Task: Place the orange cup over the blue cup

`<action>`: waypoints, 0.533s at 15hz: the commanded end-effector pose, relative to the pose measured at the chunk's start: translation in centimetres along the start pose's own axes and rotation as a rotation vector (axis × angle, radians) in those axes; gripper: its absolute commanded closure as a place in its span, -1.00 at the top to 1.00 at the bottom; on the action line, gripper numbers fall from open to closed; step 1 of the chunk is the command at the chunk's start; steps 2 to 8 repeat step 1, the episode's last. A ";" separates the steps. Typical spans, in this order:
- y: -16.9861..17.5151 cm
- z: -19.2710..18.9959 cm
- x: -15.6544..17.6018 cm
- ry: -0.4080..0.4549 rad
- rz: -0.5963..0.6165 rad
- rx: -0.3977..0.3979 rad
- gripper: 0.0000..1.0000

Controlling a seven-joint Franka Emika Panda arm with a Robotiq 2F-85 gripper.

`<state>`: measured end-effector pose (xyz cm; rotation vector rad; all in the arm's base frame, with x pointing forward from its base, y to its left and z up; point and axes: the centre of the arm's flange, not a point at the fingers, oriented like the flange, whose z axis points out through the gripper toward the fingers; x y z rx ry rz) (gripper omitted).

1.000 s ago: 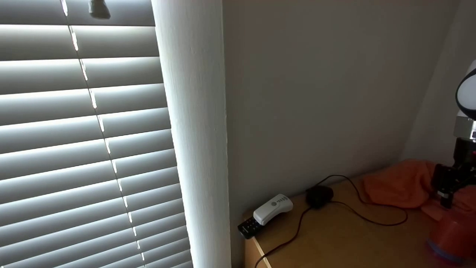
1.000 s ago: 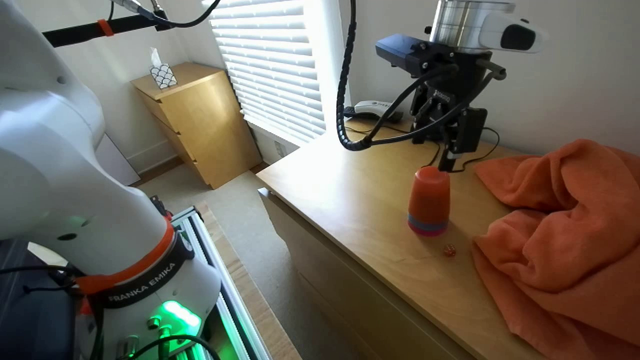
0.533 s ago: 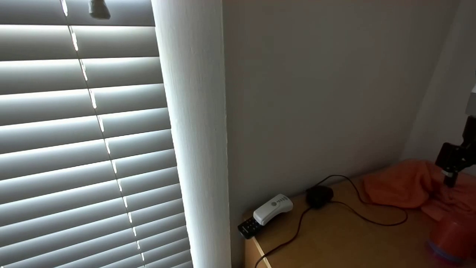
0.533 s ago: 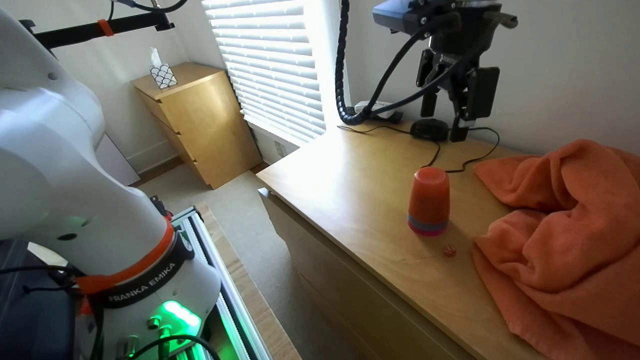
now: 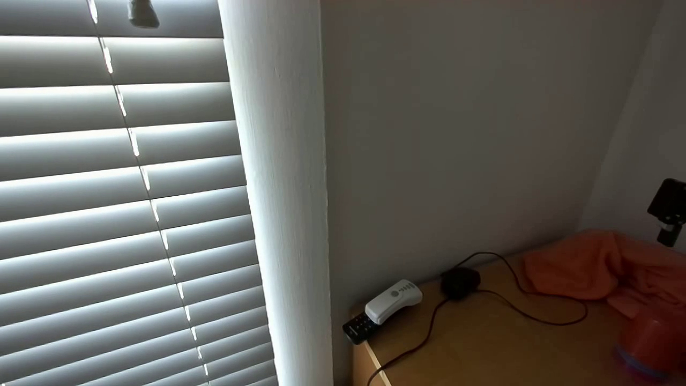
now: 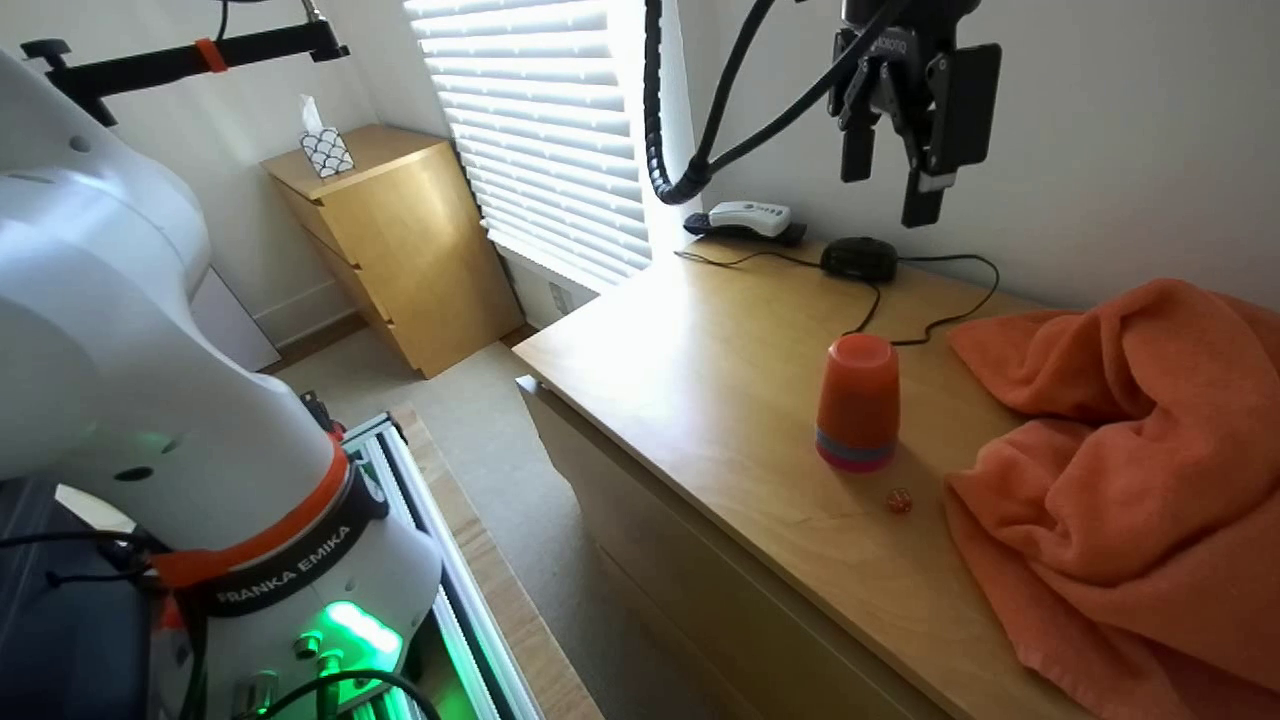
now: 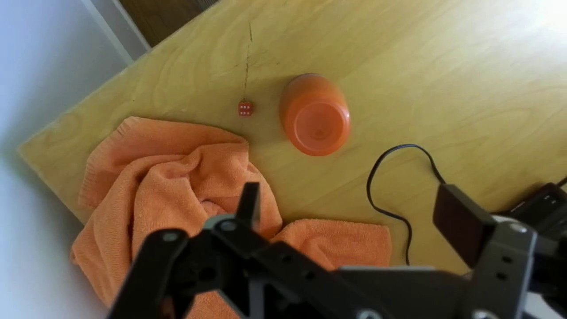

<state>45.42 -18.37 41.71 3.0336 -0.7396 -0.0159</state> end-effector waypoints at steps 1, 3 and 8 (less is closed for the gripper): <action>0.0 -0.1 -0.1 0.001 0.001 0.001 1.00; 0.0 -0.1 -0.1 0.001 0.001 0.001 1.00; 0.0 -0.1 -0.1 0.001 0.001 0.001 1.00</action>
